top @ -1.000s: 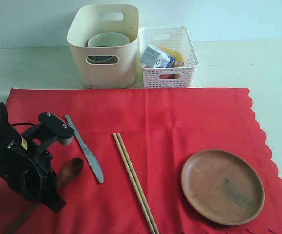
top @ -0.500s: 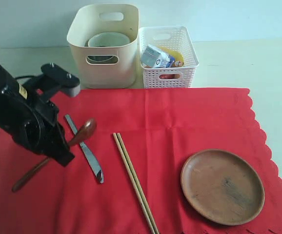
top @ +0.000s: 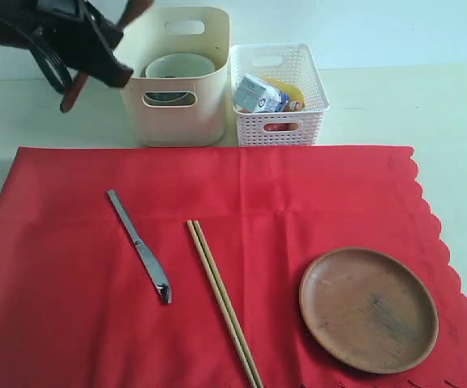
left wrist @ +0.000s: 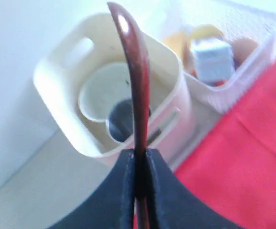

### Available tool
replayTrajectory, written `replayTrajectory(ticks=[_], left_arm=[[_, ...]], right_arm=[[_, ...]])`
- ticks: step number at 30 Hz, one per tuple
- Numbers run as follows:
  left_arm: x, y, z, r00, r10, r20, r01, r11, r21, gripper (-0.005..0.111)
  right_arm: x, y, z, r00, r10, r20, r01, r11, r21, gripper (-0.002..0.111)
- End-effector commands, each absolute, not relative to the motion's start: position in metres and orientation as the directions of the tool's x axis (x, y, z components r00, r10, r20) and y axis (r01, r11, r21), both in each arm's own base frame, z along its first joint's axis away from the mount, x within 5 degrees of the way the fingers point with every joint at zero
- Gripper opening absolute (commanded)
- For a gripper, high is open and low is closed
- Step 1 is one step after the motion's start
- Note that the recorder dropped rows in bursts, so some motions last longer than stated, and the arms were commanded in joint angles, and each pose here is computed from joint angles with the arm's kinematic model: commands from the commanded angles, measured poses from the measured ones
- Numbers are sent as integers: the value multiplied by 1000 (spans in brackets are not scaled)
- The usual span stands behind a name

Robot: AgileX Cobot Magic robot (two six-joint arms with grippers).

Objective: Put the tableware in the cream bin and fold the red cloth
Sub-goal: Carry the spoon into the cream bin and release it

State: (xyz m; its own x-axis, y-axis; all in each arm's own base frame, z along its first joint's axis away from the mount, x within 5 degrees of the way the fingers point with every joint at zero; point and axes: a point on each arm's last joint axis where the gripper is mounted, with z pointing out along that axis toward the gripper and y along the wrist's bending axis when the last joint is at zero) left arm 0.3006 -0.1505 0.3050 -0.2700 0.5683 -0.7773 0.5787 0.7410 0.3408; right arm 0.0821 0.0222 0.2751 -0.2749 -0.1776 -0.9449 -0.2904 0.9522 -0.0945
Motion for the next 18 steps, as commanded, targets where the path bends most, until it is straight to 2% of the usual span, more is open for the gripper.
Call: replayTrajectory(ticks=[1,7,18], left_arm=[[333,-130,318,-134,365,-921,426,860,279,0],[376,-128,290,85,247,-965,359,896,261,0],[448,-151,256,1,4,-1000,371,929,4,0]], right_arm=[[81,22,276,-261,-176,-949,-289,952,-97,0],[81,22,276,-261,-176,-949,-289,952,-97,0],[81,22,276,-261,-178,-949,-289,952,-99,0]])
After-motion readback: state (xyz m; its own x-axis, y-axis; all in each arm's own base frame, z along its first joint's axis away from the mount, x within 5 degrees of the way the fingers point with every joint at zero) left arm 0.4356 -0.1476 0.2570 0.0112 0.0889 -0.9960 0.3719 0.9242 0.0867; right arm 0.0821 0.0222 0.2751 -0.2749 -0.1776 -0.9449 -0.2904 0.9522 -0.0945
